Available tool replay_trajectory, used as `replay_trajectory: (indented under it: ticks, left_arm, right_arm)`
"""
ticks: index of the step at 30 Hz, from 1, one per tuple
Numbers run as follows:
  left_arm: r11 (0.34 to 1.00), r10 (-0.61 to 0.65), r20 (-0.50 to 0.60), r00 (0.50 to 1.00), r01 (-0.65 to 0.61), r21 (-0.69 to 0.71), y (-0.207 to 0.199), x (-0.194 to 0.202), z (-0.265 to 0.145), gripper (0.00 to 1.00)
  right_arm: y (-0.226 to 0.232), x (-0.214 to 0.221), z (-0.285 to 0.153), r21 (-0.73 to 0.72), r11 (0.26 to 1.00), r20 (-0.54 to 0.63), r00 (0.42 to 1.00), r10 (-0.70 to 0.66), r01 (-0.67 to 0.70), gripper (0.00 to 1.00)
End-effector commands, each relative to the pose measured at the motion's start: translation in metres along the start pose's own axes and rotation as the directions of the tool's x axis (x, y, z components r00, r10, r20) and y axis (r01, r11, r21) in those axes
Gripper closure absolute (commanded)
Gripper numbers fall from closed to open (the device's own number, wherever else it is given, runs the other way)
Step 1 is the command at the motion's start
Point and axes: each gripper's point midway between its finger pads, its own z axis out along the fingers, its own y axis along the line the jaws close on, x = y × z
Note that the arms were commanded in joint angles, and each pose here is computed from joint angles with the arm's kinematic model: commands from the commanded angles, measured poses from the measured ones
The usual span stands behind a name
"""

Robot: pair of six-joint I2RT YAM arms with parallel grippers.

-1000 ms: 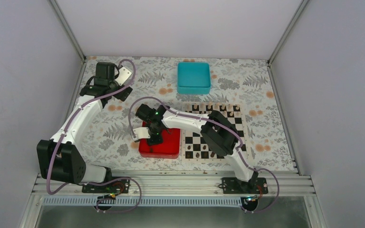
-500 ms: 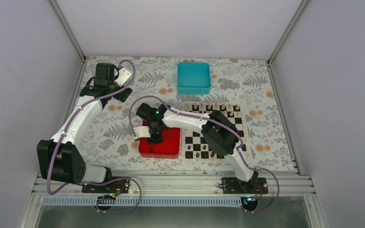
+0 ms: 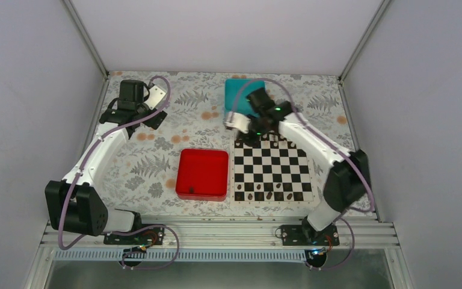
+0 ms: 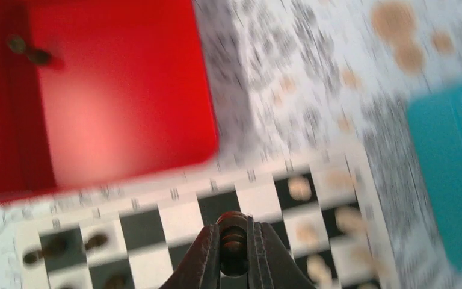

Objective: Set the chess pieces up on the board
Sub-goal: Place the chess piece on the chessboard.

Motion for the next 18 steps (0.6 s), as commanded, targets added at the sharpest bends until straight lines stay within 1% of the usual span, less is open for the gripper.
replay_trajectory:
  ticks: [1,4,9,14,18]
  left_arm:
    - [1.0,-0.027,0.039,0.999,0.027,-0.006,0.004,-0.006,-0.011,0.0]
    - [1.0,-0.03,0.046,0.998,0.03,-0.006,0.004,-0.007,-0.014,0.0]
    - [0.999,-0.036,0.056,0.998,0.036,0.0,0.004,-0.009,-0.017,0.0]
    - [0.999,-0.042,0.072,0.997,0.042,0.003,0.003,-0.011,-0.023,0.0]
    - [0.999,-0.042,0.085,0.996,0.041,0.004,0.002,-0.011,-0.027,0.0]
  right_arm:
    - [0.002,0.071,-0.027,0.035,0.989,-0.064,0.987,0.146,-0.144,0.96]
    - [0.004,0.127,-0.043,0.093,0.969,-0.101,0.966,0.239,-0.23,0.96]
    - [0.024,0.195,-0.058,0.152,0.936,-0.142,0.93,0.34,-0.319,0.96]
    - [0.04,0.244,-0.063,0.201,0.908,-0.17,0.899,0.403,-0.369,0.96]
    - [0.053,0.265,-0.057,0.192,0.905,-0.201,0.887,0.416,-0.38,0.96]
